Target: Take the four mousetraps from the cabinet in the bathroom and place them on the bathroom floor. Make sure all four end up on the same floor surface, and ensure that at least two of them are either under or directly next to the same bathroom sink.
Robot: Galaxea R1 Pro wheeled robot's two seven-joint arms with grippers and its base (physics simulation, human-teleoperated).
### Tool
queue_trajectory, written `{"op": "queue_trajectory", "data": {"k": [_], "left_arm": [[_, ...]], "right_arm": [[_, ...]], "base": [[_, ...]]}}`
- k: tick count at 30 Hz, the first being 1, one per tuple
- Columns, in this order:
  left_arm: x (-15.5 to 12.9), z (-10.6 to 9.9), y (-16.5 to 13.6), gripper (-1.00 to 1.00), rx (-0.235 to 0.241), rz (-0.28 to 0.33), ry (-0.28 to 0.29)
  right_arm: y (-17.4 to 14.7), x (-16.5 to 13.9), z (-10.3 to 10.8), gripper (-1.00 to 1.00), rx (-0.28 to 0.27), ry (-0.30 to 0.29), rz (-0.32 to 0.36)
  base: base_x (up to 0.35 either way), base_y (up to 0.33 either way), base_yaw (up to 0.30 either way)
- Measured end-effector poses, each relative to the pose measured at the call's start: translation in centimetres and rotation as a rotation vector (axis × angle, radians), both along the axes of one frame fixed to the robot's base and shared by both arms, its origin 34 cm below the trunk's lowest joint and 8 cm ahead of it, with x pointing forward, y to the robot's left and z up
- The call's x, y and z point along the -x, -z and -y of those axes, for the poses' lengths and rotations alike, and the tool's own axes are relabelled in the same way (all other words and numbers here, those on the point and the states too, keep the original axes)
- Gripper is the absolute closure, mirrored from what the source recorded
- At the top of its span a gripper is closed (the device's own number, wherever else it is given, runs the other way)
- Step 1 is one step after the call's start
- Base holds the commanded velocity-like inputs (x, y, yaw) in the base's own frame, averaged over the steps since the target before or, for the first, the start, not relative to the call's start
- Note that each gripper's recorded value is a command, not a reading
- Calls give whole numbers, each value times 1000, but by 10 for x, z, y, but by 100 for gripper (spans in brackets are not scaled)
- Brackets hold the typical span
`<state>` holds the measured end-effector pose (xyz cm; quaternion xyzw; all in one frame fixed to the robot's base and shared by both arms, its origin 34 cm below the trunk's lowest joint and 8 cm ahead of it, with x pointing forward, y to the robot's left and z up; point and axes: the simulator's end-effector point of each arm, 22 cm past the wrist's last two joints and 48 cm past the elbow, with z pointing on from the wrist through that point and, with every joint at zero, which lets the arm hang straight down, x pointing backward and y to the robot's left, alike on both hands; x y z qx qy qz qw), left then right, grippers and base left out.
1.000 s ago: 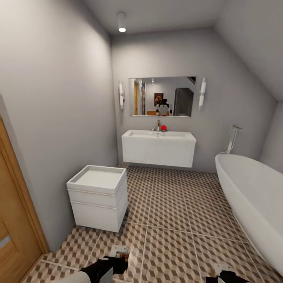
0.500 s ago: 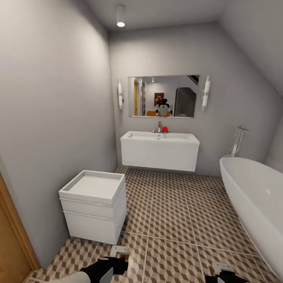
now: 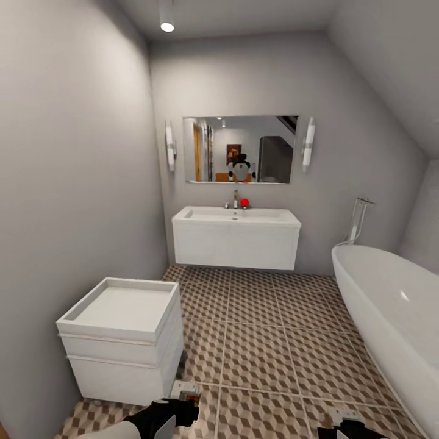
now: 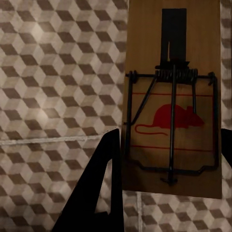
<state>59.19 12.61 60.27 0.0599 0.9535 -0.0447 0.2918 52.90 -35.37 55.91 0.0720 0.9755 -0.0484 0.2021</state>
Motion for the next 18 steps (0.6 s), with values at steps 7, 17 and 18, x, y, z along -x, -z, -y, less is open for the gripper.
{"op": "queue_trajectory", "data": {"k": [7,17,18], "left_arm": [[0,0,0,100,1,0,1],[-2,0,-1,100,1,7,-1],[-2,0,-1,100,1,7,-1]], "right_arm": [[0,0,-1,100,-4,-2,-1],[0,0,-2,100,-5,-4,-2],[0,0,-2,100,-5,-4,-2]], "base": [[324,0,-33],[227,0,-1],[46,0,0]]}}
